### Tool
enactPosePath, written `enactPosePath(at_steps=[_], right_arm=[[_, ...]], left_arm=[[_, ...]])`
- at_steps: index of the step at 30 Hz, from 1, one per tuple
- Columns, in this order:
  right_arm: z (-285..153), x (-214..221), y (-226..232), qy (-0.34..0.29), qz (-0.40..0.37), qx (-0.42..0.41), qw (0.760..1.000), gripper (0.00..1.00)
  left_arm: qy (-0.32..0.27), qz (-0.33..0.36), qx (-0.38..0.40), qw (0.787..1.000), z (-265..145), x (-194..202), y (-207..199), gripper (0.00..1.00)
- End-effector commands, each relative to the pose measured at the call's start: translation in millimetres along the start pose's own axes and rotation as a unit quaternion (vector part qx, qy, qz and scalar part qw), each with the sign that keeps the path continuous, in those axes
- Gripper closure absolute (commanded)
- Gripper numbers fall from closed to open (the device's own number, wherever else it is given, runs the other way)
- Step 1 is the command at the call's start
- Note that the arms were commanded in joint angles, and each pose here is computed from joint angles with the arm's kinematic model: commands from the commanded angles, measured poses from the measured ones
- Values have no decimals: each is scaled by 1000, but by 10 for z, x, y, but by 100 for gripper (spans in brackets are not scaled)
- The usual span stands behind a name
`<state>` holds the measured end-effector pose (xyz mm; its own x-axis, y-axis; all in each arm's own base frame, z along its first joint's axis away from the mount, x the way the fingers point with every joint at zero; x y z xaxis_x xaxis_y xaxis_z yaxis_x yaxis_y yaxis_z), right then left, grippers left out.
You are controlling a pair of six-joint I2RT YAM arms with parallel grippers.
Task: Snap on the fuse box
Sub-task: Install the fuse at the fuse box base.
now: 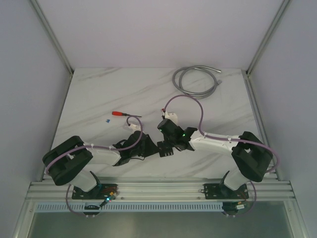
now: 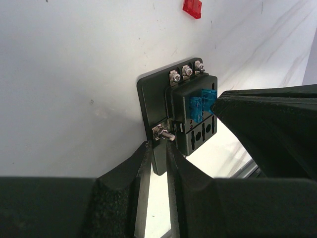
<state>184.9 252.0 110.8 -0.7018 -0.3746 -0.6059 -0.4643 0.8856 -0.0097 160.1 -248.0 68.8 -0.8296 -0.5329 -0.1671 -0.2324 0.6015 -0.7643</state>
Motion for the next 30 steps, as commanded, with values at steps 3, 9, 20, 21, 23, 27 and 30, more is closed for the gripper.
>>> enactPosePath(at_steps=[3,9,20,21,23,27,30], right_arm=[[61,-24,34,18,-19,0,1000,85],[120,2,53,45,-30,2,999,96],[274,264,24,140,-87,7,986,100],[295,305,16,149,-90,9,985,100],[334,381,-5,167,-96,14,981,100],[364,576,-58,200,-106,18,974,100],[356,752,-116,225,-107,22,968,100]], left_arm=[[-5,-1,-6,1000,2,-2,-15,72],[-5,1,-6,1000,5,0,-26,72],[-4,3,-13,1000,26,3,-8,72],[-5,3,-13,1000,28,-1,-7,72],[-6,2,-15,1000,26,-1,-2,73],[-12,1,-18,1000,12,-8,21,73],[-14,0,-19,1000,7,-13,28,73]])
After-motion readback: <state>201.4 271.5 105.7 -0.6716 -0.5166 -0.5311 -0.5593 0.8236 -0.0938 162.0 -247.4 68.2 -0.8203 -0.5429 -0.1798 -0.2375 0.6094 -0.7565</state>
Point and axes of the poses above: each gripper's point midway between its finger pads, its own z axis out along the fingers, its own y axis along the line the jaws close on, x = y × z, the point moved 8 cm from there along -z, back along the fingers, and after that the axes turned 13 degrees about -z, right-handed, at the moved point
